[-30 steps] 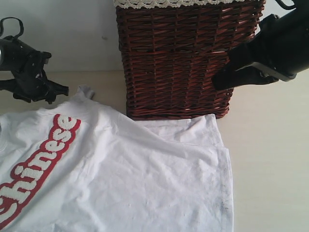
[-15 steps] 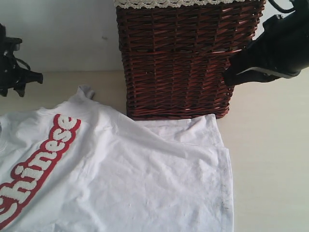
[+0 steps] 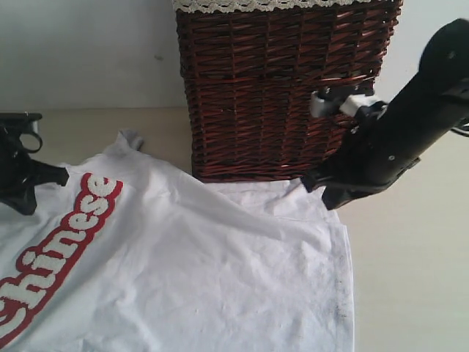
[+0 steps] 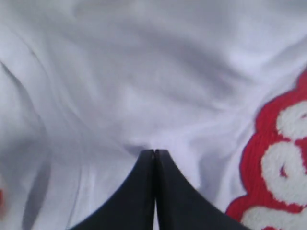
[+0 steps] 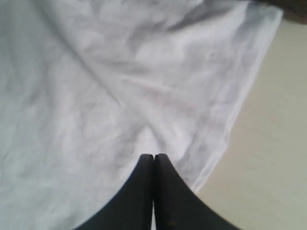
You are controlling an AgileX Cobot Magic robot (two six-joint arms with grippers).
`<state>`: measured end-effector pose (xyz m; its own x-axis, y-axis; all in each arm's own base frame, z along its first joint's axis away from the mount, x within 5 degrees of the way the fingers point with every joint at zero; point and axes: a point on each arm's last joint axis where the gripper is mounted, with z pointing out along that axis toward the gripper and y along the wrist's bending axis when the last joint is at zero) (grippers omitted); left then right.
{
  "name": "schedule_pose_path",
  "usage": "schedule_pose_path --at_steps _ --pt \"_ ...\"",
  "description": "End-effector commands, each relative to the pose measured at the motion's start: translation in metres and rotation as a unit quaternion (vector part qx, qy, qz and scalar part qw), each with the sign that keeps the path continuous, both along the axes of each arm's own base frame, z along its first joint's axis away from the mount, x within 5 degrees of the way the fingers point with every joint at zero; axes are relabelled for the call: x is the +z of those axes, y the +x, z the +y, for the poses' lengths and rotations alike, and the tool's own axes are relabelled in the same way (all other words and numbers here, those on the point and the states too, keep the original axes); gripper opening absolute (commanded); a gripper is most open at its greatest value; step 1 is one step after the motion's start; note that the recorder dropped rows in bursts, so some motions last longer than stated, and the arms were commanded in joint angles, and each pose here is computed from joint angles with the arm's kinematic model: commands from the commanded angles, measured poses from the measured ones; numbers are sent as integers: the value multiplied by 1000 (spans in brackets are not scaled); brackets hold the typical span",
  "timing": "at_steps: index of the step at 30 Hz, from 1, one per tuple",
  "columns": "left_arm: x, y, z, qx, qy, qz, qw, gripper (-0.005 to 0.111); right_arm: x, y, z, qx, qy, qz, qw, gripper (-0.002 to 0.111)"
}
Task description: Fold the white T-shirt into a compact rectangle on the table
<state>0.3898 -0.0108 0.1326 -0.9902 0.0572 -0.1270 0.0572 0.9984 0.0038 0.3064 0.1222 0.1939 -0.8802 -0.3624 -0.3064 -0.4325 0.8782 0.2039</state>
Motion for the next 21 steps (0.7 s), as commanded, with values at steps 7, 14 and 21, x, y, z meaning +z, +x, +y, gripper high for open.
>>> schedule_pose_path --at_steps 7,14,21 --pt "5 -44 1 7 6 8 1000 0 -30 -32 45 62 -94 -6 994 0" --pt "-25 -92 20 33 104 154 982 0 -42 -42 40 56 -93 6 994 0" --pt "-35 -123 22 37 117 246 962 0 -34 -44 39 59 -90 3 994 0"
